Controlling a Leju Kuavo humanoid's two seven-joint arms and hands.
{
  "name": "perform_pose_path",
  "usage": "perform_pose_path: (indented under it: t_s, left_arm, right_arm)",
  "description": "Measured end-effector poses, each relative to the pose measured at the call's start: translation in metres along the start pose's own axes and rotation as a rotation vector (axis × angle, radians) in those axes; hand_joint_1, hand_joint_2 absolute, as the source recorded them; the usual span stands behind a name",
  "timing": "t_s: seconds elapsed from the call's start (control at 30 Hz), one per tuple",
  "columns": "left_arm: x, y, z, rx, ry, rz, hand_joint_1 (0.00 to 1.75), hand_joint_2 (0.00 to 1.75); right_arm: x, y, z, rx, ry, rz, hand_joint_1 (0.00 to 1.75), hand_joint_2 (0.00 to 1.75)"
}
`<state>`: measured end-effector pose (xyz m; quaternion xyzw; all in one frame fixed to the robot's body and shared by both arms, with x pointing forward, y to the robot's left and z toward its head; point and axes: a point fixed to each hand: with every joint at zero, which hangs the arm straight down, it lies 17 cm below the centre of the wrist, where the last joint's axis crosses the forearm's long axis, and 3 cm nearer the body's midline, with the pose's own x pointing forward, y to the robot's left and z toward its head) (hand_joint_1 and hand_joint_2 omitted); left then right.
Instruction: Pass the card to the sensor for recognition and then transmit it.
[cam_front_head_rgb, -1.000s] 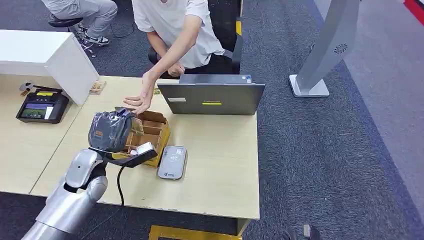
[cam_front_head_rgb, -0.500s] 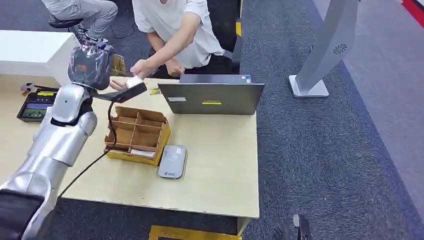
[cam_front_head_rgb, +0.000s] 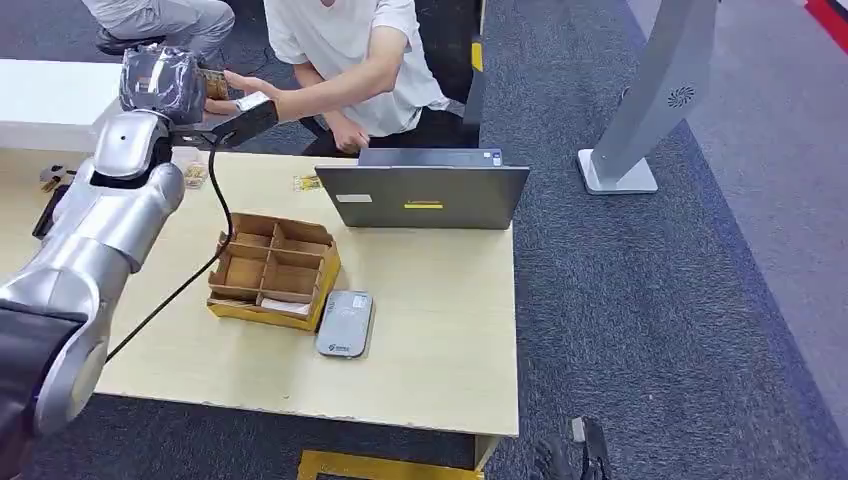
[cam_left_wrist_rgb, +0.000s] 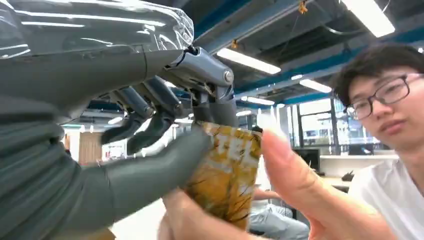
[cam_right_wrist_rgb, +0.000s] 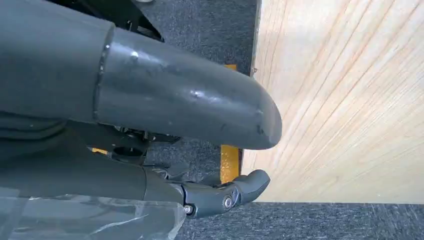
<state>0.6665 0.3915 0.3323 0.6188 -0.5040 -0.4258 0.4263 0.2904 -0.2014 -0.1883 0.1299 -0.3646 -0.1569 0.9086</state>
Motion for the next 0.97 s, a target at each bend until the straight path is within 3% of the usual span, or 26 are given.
perform_pose_path:
  t_s: [0.77,0.97]
  left_arm:
    - [-0.019,0.007,-0.006,-0.002,0.033,0.0,0.0,1.75]
    - [-0.02,0.02,-0.007,0.06,-0.029,0.022,0.0,1.75]
  right_arm:
    - [0.009,0.004,-0.003,0.004,-0.014,-0.008,0.0,0.0]
    - [0.012,0.001,-0.003,-0.008,-0.035,-0.034,0.0,0.0]
